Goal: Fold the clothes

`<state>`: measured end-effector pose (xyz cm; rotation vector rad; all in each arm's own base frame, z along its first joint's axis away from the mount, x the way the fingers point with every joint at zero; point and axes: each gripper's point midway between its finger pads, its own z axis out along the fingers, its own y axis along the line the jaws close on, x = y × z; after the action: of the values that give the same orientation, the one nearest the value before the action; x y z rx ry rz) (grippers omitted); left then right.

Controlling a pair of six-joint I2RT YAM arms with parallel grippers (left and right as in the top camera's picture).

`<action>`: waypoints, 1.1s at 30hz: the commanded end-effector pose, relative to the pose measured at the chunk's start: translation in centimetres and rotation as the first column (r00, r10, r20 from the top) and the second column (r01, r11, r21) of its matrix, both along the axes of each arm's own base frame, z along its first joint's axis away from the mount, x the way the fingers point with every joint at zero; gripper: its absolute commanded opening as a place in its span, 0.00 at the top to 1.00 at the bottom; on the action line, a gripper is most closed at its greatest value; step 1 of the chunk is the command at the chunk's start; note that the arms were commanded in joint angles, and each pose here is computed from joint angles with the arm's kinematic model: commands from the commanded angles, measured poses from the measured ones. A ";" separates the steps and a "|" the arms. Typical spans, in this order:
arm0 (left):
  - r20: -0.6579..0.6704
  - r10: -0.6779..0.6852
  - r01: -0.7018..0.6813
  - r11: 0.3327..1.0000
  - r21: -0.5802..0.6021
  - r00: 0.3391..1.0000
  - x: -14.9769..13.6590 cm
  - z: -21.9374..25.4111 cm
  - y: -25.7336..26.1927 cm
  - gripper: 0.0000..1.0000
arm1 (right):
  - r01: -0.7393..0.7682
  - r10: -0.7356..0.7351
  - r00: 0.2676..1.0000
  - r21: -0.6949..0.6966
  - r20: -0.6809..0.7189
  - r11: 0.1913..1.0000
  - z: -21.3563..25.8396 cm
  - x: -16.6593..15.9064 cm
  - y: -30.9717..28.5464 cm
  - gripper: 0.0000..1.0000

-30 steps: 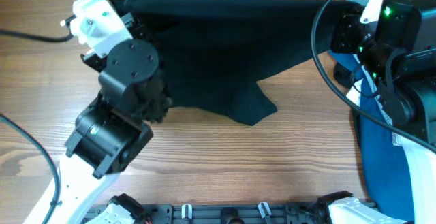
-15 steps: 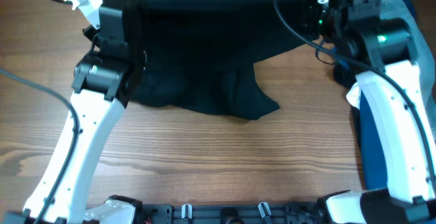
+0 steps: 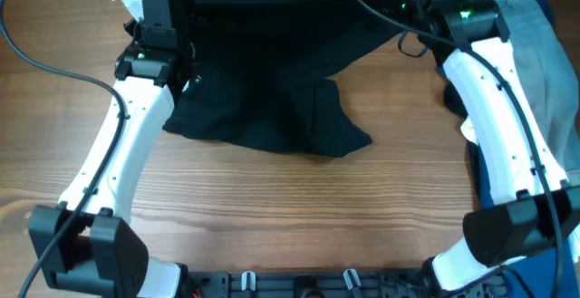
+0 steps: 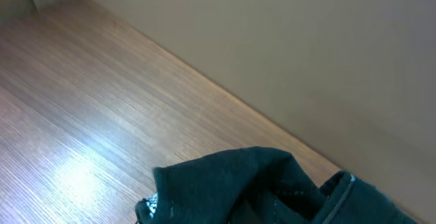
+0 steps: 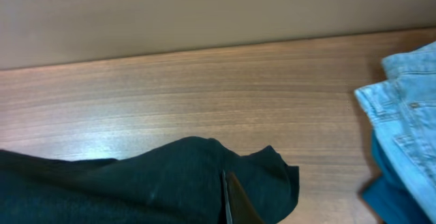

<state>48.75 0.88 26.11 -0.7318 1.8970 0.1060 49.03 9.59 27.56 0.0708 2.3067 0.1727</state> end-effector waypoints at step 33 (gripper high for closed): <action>-0.075 -0.007 0.016 0.993 0.117 0.997 7.9 -12.1 3.8 0.96 | -0.006 0.087 0.978 -0.392 0.188 0.920 -8.5 12.9 -4.3 0.96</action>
<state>57.00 0.78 15.17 -0.5810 1.9619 0.0897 61.30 9.26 20.84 -0.3016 2.0510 -0.1277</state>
